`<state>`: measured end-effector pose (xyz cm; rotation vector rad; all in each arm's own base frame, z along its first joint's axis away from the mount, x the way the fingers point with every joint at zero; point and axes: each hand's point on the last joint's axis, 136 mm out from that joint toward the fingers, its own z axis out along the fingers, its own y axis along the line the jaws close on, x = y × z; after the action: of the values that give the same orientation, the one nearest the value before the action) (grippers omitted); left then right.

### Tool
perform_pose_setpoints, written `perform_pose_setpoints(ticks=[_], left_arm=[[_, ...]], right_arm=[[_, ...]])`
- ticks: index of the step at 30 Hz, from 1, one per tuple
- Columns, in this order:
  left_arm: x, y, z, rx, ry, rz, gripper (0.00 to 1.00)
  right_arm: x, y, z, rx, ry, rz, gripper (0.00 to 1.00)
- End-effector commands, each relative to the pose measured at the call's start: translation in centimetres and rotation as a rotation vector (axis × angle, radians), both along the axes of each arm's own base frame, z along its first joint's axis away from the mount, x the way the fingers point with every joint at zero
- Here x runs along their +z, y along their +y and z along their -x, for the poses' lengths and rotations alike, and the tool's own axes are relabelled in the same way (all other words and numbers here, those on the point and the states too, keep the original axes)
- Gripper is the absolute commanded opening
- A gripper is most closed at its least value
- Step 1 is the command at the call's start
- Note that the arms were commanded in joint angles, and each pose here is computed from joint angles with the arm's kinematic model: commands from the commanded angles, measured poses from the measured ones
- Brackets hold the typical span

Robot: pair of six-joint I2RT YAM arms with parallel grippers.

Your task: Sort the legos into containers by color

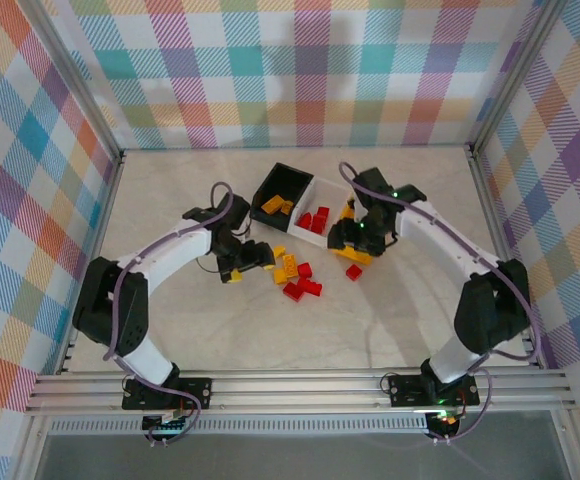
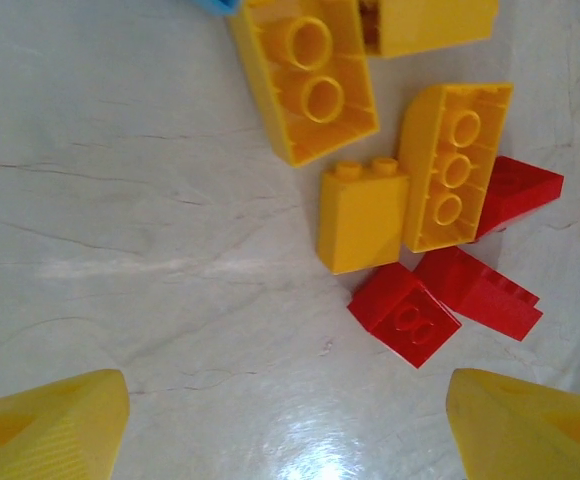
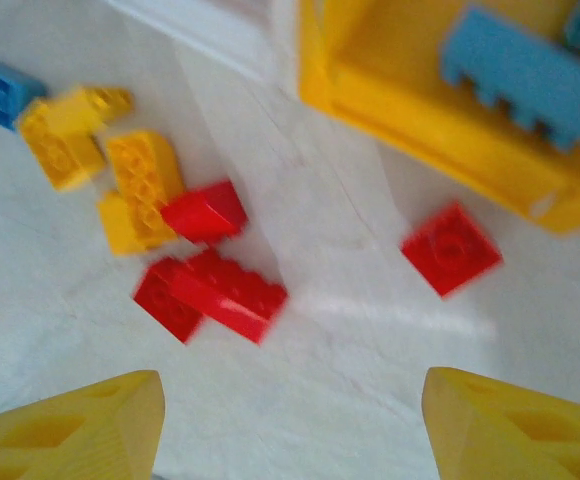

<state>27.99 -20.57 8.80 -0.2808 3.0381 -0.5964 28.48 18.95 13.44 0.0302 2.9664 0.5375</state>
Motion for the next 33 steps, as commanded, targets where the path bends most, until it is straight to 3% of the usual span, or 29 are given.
perform_pose_setpoints(ticks=[1,7,16,25,33], left_arm=[[0.1,-2.5,-0.4,-0.027,-0.008,0.019,0.83],[0.1,-5.4,-0.6,-0.069,-0.011,0.006,0.83],[1.5,-5.0,-0.2,-0.07,-0.037,-0.024,0.83],[0.8,-2.9,2.0,-0.049,-0.029,-0.05,0.84],[0.8,-2.6,2.0,-0.065,-0.035,-0.066,0.85]], right_arm=[[-2.3,-1.1,2.6,-0.055,0.081,0.007,0.72],[-4.9,-3.3,3.8,-0.219,0.078,0.06,0.82],[-7.7,-3.8,1.8,-0.416,0.074,0.087,0.82],[-8.5,-4.1,-0.2,-0.488,0.056,0.145,0.78],[-8.6,-2.5,-2.3,-0.475,0.05,0.128,0.77]])
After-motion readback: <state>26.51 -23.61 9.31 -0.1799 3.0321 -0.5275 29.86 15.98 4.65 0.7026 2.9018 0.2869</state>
